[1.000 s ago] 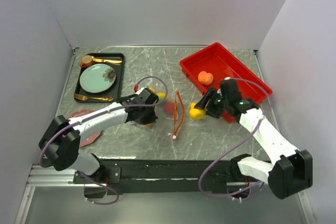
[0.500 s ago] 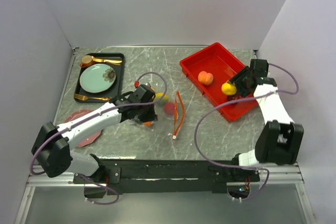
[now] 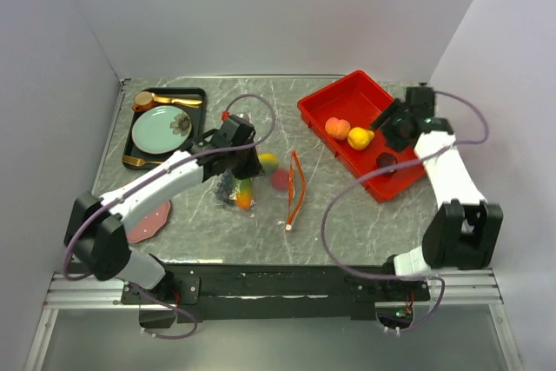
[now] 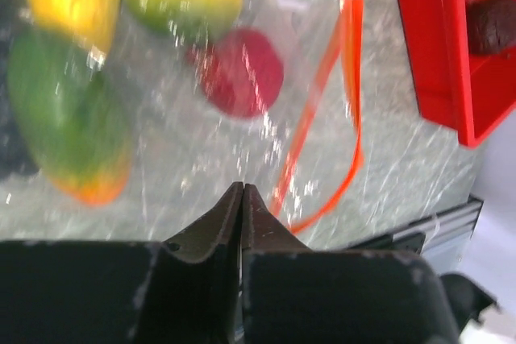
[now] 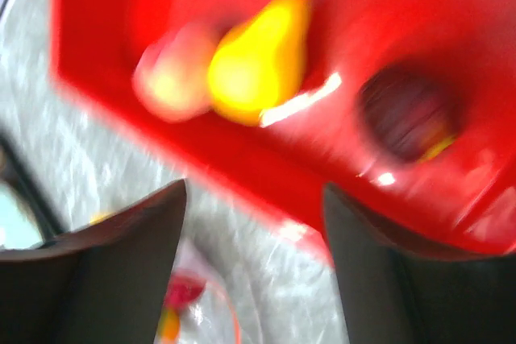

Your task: Open the zip-top bag and remove the fake food

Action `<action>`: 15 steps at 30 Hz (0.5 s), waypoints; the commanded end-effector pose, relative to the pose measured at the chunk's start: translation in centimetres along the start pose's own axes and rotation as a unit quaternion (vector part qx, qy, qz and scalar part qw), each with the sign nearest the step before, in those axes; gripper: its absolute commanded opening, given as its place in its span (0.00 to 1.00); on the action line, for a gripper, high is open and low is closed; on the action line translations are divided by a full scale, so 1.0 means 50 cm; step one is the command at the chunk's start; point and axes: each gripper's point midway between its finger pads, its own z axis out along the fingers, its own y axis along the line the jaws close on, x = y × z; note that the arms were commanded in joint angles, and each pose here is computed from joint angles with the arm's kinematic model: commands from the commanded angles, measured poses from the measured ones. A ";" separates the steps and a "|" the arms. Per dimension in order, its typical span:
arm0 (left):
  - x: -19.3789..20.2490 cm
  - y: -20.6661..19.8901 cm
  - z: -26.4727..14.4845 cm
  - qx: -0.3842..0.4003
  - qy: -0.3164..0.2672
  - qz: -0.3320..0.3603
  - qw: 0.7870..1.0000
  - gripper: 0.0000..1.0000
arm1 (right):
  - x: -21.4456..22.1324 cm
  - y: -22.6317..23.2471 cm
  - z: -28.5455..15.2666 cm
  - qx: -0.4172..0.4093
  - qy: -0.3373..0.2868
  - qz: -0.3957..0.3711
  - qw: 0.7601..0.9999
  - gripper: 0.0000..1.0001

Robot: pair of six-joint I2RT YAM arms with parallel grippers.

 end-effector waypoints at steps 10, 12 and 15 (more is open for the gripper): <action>-0.047 0.014 0.124 -0.026 0.000 0.004 1.000 0.01 | 0.415 0.161 -0.029 -0.160 0.222 0.027 0.962 0.41; -0.045 0.016 0.137 -0.018 -0.002 0.002 1.000 0.01 | 0.435 0.173 -0.020 -0.158 0.239 0.028 0.958 0.41; -0.041 0.018 0.149 -0.013 -0.004 -0.006 1.000 0.01 | 0.469 0.204 -0.018 -0.162 0.261 0.031 0.951 0.41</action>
